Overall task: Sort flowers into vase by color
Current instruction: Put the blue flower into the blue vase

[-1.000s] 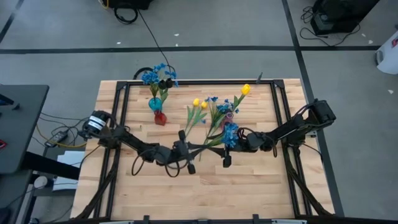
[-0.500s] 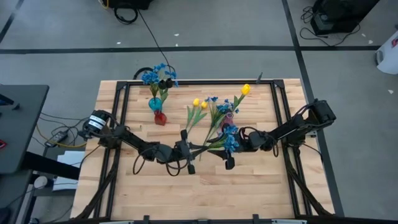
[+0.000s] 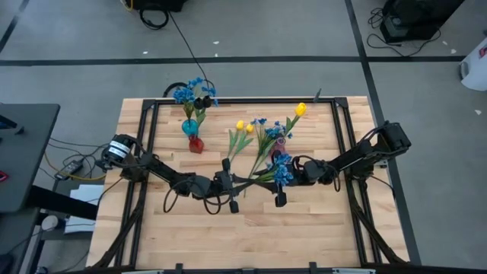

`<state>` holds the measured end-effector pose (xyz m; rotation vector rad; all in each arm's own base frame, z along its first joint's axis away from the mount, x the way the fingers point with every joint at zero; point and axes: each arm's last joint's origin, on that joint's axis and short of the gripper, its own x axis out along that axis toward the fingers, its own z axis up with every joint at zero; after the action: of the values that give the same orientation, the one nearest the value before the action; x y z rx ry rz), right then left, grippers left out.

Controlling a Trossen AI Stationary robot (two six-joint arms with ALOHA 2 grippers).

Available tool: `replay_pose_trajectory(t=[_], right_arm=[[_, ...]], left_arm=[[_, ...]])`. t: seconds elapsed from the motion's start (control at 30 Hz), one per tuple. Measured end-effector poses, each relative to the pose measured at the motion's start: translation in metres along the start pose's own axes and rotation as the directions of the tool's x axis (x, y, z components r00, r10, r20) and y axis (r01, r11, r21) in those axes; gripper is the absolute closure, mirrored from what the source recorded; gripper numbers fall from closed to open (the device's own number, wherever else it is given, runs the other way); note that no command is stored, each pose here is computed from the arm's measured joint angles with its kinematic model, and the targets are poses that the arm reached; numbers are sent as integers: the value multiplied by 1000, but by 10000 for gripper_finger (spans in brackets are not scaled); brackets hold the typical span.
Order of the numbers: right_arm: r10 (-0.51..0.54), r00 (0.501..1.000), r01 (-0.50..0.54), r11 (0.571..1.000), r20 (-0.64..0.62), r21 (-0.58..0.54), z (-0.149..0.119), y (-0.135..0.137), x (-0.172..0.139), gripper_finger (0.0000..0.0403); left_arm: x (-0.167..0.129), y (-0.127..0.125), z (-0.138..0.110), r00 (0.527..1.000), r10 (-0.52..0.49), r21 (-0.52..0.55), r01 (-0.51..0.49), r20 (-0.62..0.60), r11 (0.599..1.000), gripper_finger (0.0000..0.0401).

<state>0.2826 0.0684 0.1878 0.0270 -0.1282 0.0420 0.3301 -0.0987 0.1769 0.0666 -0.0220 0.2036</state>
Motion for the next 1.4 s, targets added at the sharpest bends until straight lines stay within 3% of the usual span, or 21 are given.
replay_pose_trajectory(t=[0.2,0.5,0.93,1.17,1.4], right_arm=[[-3,1000,3,1000,-6,-1,-1,0,0,289],[-53,998,52,998,-35,-17,-3,-2,0,327],[-66,996,64,998,-63,-26,-6,-2,0,330],[-82,993,80,996,-86,-30,-9,-3,0,330],[-93,990,89,995,-109,-35,-11,-5,0,330]], left_arm=[[0,0,0,1000,8,-10,-8,-1,1000,361],[-2,0,4,999,36,-12,-36,-3,999,313],[-9,0,18,990,57,-70,-67,-131,995,235],[3,-5,25,946,139,28,-137,-293,990,196],[8,-7,33,933,143,29,-141,-330,990,140]])
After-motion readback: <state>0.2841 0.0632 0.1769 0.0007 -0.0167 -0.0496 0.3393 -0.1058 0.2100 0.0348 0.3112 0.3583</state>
